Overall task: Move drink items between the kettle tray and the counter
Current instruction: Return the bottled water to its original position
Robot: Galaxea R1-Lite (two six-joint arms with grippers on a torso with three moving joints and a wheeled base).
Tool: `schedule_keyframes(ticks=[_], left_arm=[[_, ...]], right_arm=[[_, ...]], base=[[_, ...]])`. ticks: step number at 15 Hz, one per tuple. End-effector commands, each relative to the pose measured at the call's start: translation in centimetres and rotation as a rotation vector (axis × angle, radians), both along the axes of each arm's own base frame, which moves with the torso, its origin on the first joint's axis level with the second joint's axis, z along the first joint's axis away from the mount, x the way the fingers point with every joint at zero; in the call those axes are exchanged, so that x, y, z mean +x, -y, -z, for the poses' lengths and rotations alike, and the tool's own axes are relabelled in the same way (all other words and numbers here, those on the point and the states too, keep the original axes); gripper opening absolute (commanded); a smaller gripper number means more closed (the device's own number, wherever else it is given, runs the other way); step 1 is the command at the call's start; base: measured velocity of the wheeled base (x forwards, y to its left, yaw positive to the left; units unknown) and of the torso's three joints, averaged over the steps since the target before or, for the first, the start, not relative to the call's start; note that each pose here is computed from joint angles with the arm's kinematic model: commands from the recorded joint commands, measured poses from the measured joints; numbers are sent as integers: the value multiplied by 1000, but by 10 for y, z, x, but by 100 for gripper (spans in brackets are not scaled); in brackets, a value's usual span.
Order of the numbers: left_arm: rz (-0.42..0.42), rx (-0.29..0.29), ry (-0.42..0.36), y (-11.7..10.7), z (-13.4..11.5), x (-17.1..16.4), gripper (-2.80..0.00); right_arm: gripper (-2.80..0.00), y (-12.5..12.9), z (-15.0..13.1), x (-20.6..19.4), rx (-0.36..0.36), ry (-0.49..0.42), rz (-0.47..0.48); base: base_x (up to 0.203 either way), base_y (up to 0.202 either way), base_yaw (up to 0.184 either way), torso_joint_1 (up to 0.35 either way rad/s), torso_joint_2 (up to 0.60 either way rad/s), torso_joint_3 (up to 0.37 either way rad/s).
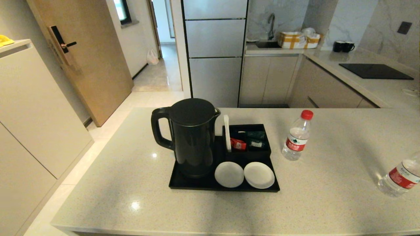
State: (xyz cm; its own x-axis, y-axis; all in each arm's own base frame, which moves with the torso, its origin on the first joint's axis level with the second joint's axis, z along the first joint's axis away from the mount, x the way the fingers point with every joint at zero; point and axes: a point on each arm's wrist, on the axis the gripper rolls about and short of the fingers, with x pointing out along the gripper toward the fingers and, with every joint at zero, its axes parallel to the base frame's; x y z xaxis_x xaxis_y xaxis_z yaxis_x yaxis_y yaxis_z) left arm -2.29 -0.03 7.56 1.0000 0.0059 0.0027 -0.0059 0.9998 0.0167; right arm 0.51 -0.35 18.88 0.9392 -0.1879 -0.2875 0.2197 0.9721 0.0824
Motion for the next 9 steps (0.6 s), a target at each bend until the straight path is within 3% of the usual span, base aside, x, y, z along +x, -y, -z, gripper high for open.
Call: schedule_keyframes(ticks=[1, 2, 4, 7, 9], left_arm=[[0, 0, -3, 0, 0, 0, -280], [-2, 0, -3, 0, 0, 0, -280], [0, 0, -3, 0, 0, 0, -280], [0, 0, -3, 0, 0, 0, -280], [0, 0, -3, 0, 0, 0, -280]], right_arm=[[-280, 3, 3, 51, 1, -112, 45], [0, 5, 5, 67, -3, -117, 67], [0, 5, 6, 96, 11, -92, 46], [0, -4, 5, 106, 89, -76, -225], [0, -7, 10, 120, 99, -121, -253]], base=[[0, 0, 0, 0, 0, 0], [0, 0, 0, 0, 0, 0], [0, 0, 0, 0, 0, 0], [0, 0, 0, 0, 0, 0], [0, 0, 0, 0, 0, 0]])
